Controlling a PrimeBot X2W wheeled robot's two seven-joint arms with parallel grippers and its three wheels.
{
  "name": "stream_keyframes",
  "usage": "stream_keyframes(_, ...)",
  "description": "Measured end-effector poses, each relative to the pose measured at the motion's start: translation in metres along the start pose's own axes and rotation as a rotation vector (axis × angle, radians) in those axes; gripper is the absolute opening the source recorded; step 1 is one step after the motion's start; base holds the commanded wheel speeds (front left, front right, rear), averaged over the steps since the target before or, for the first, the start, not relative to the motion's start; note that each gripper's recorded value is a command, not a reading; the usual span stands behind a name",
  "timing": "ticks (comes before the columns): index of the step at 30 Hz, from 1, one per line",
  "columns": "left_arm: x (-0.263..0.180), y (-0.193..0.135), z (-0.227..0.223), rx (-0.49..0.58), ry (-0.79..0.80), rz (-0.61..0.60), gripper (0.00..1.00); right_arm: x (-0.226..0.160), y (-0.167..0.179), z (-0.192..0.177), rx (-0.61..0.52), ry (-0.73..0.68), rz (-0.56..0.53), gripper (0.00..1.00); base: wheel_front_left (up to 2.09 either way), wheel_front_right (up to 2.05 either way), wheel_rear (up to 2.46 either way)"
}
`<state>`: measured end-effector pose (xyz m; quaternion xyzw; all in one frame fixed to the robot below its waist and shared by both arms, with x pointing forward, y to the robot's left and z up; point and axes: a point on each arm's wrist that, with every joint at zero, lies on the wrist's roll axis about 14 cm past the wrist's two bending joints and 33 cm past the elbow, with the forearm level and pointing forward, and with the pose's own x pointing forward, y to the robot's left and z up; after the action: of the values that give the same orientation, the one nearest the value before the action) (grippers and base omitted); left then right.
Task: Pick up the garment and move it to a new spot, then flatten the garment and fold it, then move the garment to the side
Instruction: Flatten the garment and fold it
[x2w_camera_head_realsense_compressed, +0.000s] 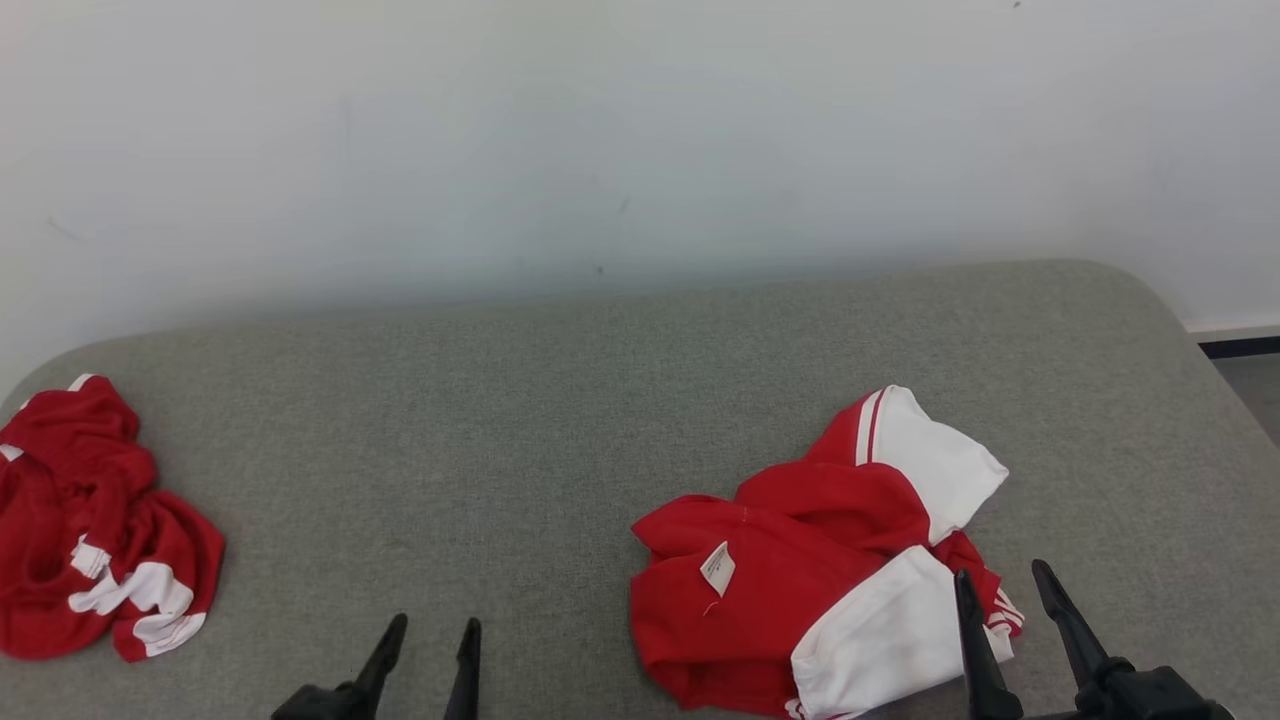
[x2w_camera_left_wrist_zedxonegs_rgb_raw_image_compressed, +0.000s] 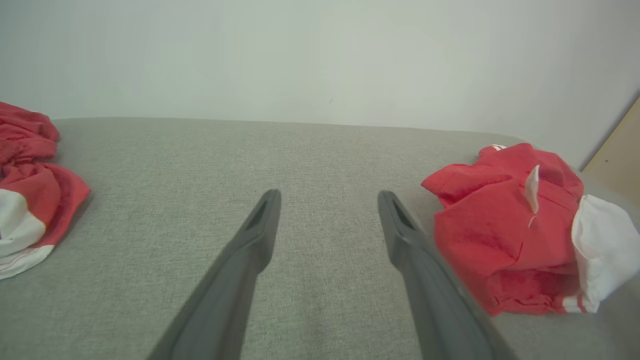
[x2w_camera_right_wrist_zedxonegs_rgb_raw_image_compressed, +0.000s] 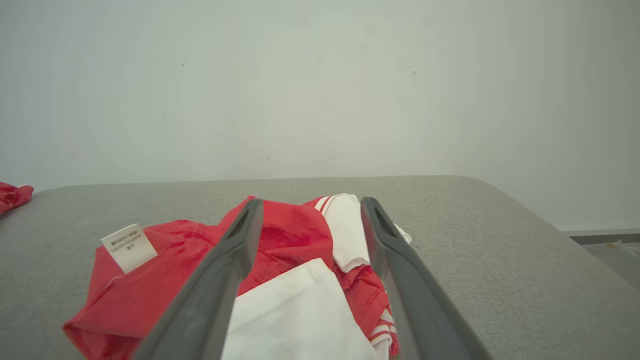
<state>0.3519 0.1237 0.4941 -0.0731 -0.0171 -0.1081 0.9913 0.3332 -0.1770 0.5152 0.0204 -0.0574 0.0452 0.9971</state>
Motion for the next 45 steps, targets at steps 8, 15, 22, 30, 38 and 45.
stream_keyframes(8,0.053,-0.077,-0.02,0.017,0.202,-0.261,1.0,-0.004,-0.007,-0.006,0.033,0.016,-0.036,1.0,0.0,0.0,0.0)
stream_keyframes(15,0.075,-0.131,-0.035,0.054,0.395,-0.438,1.0,-0.01,-0.022,-0.012,0.031,0.04,-0.09,1.0,0.0,0.0,0.0)
stream_keyframes(22,0.086,-0.145,-0.053,0.059,0.572,-0.468,1.0,-0.013,-0.025,-0.017,0.039,0.058,-0.109,1.0,0.0,0.0,0.0)
stream_keyframes(30,0.089,-0.168,-0.062,0.03,0.694,-0.48,1.0,-0.012,-0.027,-0.02,0.049,0.065,-0.122,1.0,0.0,0.0,0.0)
stream_keyframes(38,0.084,-0.164,-0.085,0.123,0.796,-0.438,0.0,-0.01,-0.03,-0.02,0.056,0.065,-0.135,1.0,0.0,0.0,0.0)
stream_keyframes(45,0.107,-0.16,-0.054,0.071,0.619,-0.395,0.0,-0.008,-0.026,-0.017,0.059,0.056,-0.122,1.0,0.0,0.0,0.0)
